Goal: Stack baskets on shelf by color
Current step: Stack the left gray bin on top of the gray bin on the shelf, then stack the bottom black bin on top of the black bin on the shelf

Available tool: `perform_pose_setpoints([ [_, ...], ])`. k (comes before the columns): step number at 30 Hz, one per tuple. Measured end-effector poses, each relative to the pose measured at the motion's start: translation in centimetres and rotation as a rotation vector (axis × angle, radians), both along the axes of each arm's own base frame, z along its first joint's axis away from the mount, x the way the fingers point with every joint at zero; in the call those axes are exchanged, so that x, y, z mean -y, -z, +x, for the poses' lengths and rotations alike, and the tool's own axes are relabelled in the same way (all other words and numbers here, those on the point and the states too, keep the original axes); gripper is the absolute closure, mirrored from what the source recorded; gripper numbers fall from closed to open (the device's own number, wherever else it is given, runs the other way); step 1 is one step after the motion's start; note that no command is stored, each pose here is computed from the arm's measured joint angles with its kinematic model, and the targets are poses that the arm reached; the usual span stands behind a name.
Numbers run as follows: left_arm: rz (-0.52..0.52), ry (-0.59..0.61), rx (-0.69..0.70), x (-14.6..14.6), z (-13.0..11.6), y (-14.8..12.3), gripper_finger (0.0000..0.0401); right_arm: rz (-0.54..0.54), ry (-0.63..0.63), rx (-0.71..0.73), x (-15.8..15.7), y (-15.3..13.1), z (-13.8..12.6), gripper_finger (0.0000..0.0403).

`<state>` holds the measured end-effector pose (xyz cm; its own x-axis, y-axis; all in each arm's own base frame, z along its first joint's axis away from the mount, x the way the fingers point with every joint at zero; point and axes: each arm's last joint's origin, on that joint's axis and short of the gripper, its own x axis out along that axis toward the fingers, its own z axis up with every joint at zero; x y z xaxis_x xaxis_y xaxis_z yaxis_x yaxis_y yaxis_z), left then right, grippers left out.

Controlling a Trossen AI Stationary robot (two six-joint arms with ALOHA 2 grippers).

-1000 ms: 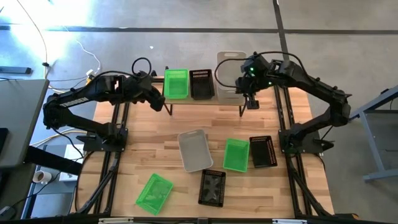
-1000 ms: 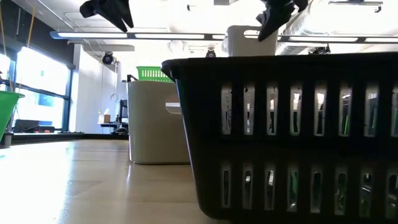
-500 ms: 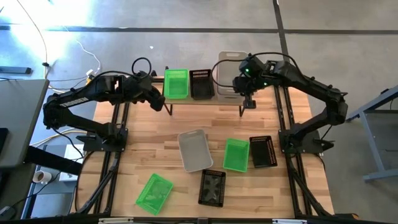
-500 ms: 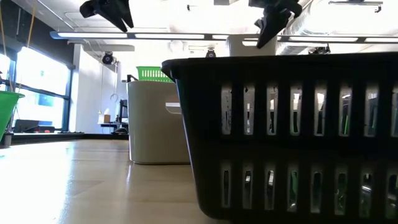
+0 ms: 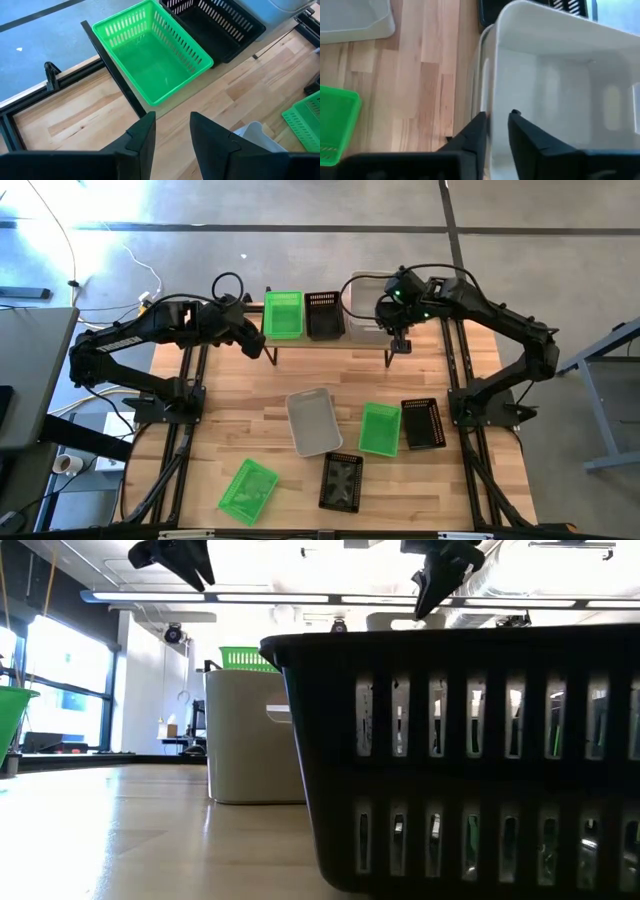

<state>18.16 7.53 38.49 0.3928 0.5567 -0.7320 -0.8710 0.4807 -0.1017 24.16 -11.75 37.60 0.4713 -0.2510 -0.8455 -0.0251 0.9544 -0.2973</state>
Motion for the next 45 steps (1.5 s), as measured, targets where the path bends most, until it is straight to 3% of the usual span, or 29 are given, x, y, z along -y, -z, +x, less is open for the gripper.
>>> perform_pose_setpoints([
  [7,-0.004,0.002,0.002,0.0,0.0,0.0,0.0288,-0.001,0.006,0.003,-0.1,-0.1,-0.1,0.0293],
  [15,-0.005,0.012,0.0,0.1,0.0,0.0,0.0288,0.015,0.112,0.069,-1.3,-1.4,-1.2,0.029],
  [21,-0.065,0.086,0.015,0.5,0.3,0.1,0.0288,0.116,0.212,0.115,-3.2,-1.8,-1.5,0.029],
  [32,-0.075,0.289,0.001,2.9,1.4,0.2,0.0288,0.292,0.37,0.166,-7.8,-1.7,-0.4,0.029],
  [45,-0.006,0.608,0.291,8.7,5.5,-1.4,0.0288,0.463,0.614,0.259,-12.8,-1.8,-0.1,0.029],
])
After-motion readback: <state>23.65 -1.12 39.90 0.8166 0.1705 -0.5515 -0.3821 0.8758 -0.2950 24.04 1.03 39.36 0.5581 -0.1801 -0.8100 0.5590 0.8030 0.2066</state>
